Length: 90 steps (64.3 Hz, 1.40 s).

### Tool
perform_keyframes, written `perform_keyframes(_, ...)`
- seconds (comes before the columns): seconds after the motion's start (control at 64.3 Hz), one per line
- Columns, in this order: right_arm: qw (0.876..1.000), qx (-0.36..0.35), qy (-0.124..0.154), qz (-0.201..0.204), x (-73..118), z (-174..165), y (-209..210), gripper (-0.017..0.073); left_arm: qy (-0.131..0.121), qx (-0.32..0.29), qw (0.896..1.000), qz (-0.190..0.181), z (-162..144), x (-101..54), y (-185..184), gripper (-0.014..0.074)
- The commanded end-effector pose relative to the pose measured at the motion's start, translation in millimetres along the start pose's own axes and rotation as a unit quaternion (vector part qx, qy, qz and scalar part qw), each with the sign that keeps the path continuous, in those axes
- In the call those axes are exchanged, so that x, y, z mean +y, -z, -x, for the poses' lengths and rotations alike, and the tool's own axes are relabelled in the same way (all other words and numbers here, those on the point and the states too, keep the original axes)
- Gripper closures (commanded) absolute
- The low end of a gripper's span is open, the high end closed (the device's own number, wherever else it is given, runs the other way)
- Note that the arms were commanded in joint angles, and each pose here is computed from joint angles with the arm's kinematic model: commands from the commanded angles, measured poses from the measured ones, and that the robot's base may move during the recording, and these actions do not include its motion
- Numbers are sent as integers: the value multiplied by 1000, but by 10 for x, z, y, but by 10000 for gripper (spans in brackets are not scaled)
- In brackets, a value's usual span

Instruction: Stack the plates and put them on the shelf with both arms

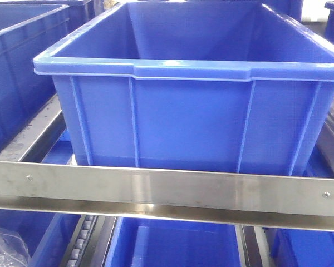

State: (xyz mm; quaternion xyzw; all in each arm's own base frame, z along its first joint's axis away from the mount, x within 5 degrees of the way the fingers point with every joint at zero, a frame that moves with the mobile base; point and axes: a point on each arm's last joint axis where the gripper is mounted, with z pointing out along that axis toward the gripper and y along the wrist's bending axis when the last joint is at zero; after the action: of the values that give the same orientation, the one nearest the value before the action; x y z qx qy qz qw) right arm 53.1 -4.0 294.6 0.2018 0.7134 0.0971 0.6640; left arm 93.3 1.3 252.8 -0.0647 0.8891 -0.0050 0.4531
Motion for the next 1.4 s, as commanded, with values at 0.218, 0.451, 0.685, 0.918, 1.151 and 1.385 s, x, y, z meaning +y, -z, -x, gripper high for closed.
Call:
perform_keyframes(0.218,998,-66,-1,16,57,179,23,503,4,-43,999,-14,136,-29,50,496)
perform_keyframes(0.451,992,-98,76,10,0,83,84,503,4,-43,999,-14,136,-29,50,496)
perform_keyframes(0.685,990,-114,86,3,-226,-351,-45,503,4,-43,999,-14,136,-29,50,496)
perform_keyframes(0.918,991,-106,84,10,-409,-767,-123,503,4,-43,999,-14,136,-29,50,496)
perform_keyframes(1.151,990,-91,101,37,-380,-796,-106,503,4,-43,999,-14,136,-29,50,496)
perform_keyframes(1.385,991,-80,102,43,-376,-814,-111,503,4,-43,999,-14,136,-29,50,496)
